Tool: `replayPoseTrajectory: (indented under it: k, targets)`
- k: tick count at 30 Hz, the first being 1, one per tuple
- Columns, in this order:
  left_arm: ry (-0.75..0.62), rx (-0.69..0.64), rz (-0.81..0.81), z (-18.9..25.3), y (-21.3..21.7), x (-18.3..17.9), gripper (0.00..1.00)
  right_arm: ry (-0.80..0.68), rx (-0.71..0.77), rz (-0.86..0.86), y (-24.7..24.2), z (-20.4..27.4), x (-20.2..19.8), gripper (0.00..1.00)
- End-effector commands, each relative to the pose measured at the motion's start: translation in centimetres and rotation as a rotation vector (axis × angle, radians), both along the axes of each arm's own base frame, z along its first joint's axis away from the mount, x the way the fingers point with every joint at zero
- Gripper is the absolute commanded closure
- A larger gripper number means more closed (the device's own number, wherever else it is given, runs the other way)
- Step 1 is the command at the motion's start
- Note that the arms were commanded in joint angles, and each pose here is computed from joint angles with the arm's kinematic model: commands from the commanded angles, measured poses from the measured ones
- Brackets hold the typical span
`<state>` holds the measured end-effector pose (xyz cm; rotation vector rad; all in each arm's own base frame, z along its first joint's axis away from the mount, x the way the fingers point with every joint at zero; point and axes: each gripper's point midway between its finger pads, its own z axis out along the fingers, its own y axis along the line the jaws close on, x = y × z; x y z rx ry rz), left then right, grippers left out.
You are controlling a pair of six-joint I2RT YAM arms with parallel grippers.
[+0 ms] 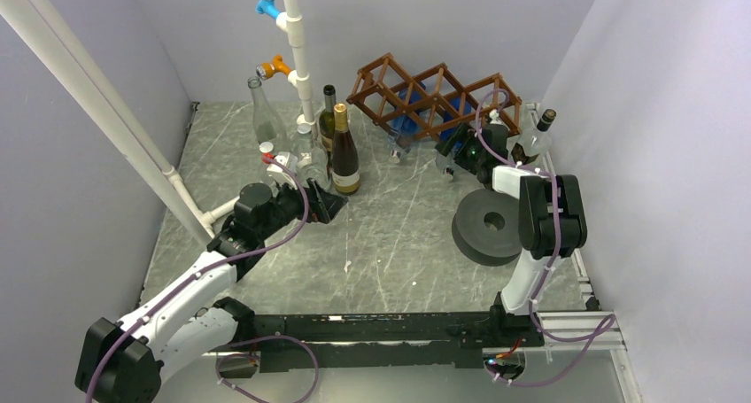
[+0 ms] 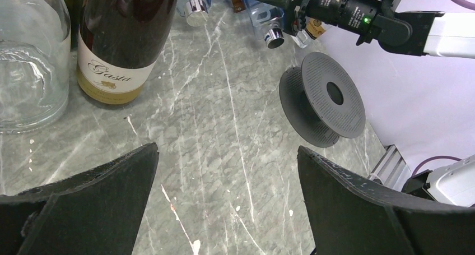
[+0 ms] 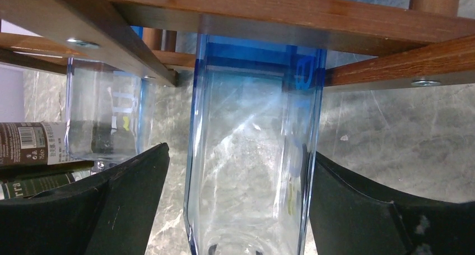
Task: Take the wine bottle off the wine rack
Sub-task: Pick up the wine bottle from the wine rack.
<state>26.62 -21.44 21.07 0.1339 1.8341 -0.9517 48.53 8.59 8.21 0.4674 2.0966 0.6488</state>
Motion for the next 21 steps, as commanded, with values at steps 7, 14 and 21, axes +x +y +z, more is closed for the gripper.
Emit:
replayPoseTrajectory:
  k: [7,14,21]
  targets:
    - [-0.022,-0.036,-0.008,0.84,-0.43,0.19,0.01,-0.071,0.034,-0.037,-0.08,0.74,1.28,0.13]
    - [-0.021,-0.034,-0.004,0.74,-0.33,0.14,0.00,-0.082,0.038,-0.032,0.01,0.60,1.33,0.16]
    - [-0.021,-0.036,-0.007,0.75,-0.36,0.10,0.01,-0.101,0.053,-0.027,0.22,1.08,1.03,0.21]
